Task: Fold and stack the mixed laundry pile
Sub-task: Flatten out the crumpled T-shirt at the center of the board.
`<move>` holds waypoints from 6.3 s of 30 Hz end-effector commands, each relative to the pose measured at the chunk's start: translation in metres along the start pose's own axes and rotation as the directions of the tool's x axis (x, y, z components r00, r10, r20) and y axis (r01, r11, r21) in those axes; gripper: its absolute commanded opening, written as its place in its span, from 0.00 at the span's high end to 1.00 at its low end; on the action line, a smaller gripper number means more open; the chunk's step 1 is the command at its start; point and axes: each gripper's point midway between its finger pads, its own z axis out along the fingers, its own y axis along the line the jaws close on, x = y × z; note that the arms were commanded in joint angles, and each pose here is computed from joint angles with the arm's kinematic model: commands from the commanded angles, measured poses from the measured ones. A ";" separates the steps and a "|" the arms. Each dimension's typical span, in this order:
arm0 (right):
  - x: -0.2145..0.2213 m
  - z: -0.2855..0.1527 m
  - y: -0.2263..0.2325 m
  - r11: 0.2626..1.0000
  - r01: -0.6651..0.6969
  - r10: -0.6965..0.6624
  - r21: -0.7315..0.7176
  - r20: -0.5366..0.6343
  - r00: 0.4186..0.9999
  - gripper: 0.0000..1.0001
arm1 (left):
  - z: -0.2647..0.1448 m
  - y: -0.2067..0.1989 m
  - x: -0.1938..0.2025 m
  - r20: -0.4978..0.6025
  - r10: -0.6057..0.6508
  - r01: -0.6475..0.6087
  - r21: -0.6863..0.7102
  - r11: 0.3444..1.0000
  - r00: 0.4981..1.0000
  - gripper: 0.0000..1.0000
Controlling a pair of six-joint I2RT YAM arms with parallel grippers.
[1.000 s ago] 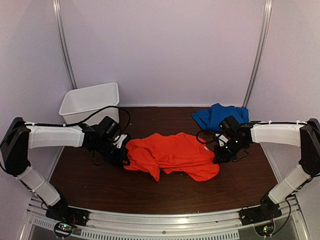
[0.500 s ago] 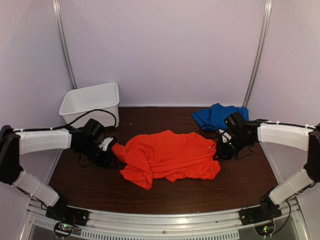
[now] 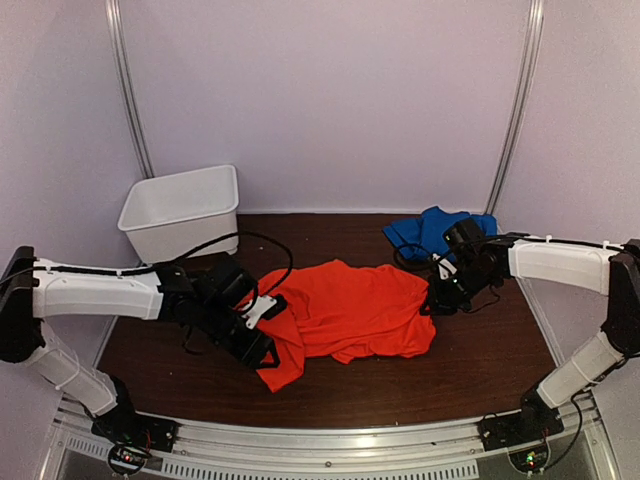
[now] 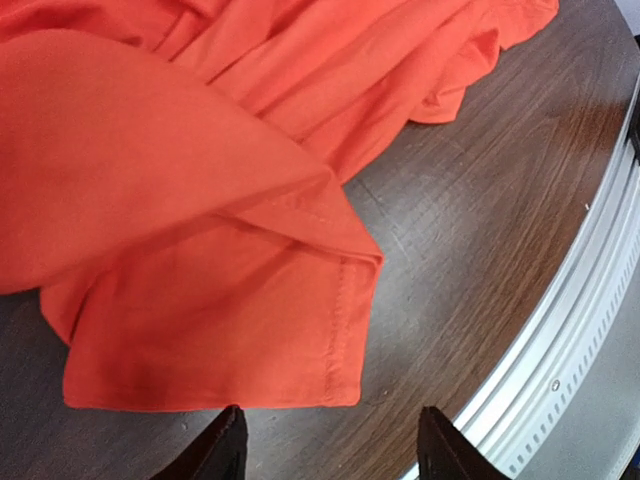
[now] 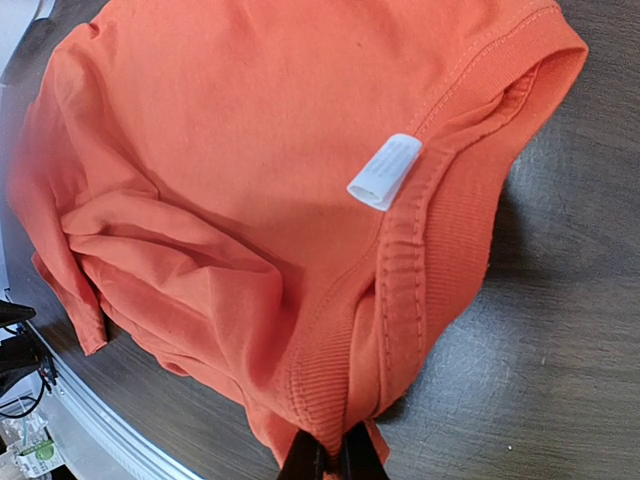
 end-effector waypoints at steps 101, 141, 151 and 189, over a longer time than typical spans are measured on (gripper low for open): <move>0.003 -0.087 0.042 0.987 -0.093 0.102 -0.129 0.063 0.993 1.00 | -0.091 0.047 0.028 0.093 -0.538 0.526 0.128 0.841 0.838 1.00; -0.008 0.033 -0.035 0.996 -0.075 0.070 -0.041 -0.111 0.991 0.70 | -0.023 0.098 0.024 0.041 -0.653 0.652 0.038 0.757 0.756 1.00; 0.001 0.035 -0.046 0.998 -0.059 0.059 0.006 -0.137 0.989 1.00 | -0.012 0.096 0.051 -0.015 -0.679 0.679 0.041 0.733 0.734 0.93; 0.009 0.016 -0.046 0.999 -0.042 0.045 0.025 -0.129 0.991 1.00 | -0.029 0.132 0.111 -0.005 -0.734 0.697 -0.309 0.647 0.679 0.47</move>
